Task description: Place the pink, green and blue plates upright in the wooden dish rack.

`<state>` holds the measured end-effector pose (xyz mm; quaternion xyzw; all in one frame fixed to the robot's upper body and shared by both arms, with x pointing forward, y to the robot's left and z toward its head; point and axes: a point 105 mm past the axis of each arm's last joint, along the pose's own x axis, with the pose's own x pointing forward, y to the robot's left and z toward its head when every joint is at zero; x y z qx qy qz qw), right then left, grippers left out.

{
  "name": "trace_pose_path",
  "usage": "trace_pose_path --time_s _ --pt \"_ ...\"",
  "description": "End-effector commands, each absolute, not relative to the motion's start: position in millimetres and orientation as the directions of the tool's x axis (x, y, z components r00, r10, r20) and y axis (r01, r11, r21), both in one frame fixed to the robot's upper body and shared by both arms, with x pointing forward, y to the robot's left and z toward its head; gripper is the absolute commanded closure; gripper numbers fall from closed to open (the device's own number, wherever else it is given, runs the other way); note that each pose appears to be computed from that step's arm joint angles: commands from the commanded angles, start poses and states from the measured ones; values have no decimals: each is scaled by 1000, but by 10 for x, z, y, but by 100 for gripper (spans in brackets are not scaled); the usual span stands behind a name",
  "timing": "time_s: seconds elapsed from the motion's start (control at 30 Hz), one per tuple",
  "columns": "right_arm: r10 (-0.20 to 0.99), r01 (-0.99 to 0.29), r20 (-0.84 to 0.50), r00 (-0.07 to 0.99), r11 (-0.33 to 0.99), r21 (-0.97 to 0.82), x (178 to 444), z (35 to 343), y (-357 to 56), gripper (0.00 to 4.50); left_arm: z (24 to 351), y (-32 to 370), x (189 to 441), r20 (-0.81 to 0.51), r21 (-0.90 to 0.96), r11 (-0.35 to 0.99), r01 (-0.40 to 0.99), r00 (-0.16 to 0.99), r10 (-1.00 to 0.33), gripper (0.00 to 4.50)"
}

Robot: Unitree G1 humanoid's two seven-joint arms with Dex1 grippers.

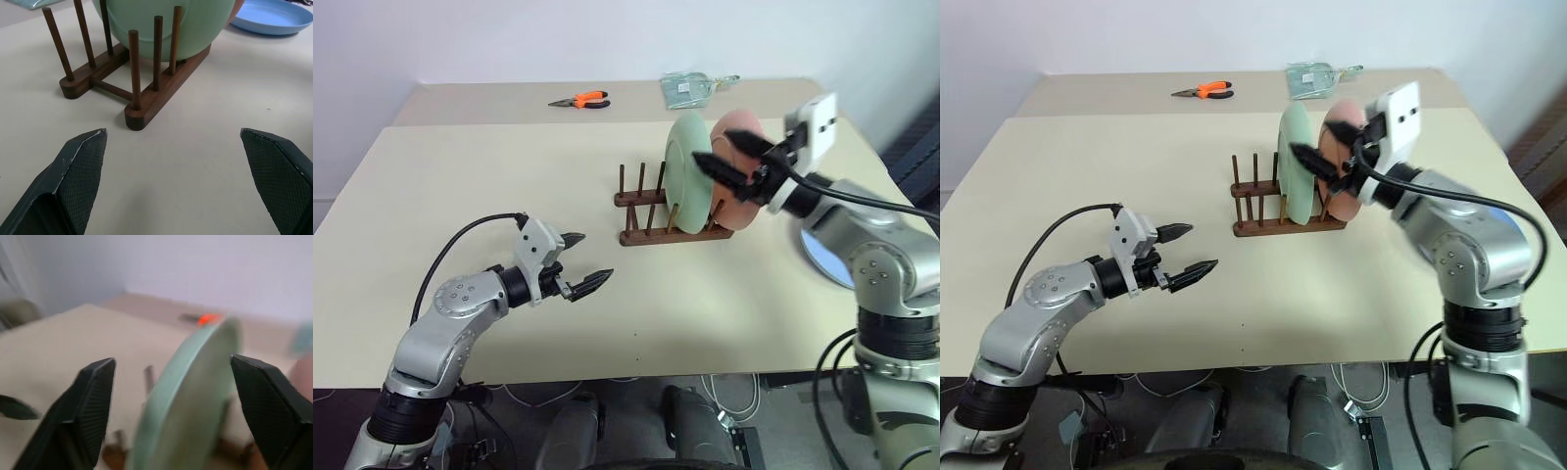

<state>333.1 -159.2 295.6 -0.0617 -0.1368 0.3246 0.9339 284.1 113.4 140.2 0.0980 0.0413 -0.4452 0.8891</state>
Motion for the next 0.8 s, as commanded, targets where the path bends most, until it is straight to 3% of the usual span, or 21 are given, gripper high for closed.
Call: trace_pose_path --time_s 0.03,0.13,0.23,0.37,0.53,0.67,0.8 --pt "482 -434 387 786 876 -210 3207 3447 -2190 74 1475 1044 2829 -146 181 547 817 572 -807 0" --pt "328 -269 326 887 939 -212 3222 3333 -2696 4 1439 1002 2824 -162 189 523 831 552 -818 0" --pt "277 -251 36 960 912 -324 3178 2703 -2953 4 1398 919 2793 -180 196 475 858 508 -842 0" --pt "242 -332 -269 932 868 -369 3055 1898 -2996 4 1369 745 2730 -190 205 391 897 428 -883 0" --pt "83 -306 -452 888 841 -447 3016 1264 -3208 4 1435 580 2696 -161 206 340 917 375 -913 0" --pt "2 -265 -477 879 833 -486 3067 1089 -3334 120 1472 552 2693 -152 214 334 918 369 -917 0" --pt "-9 -247 -473 881 843 -477 3118 1073 -3359 338 1492 572 2699 -149 218 340 915 375 -915 0"
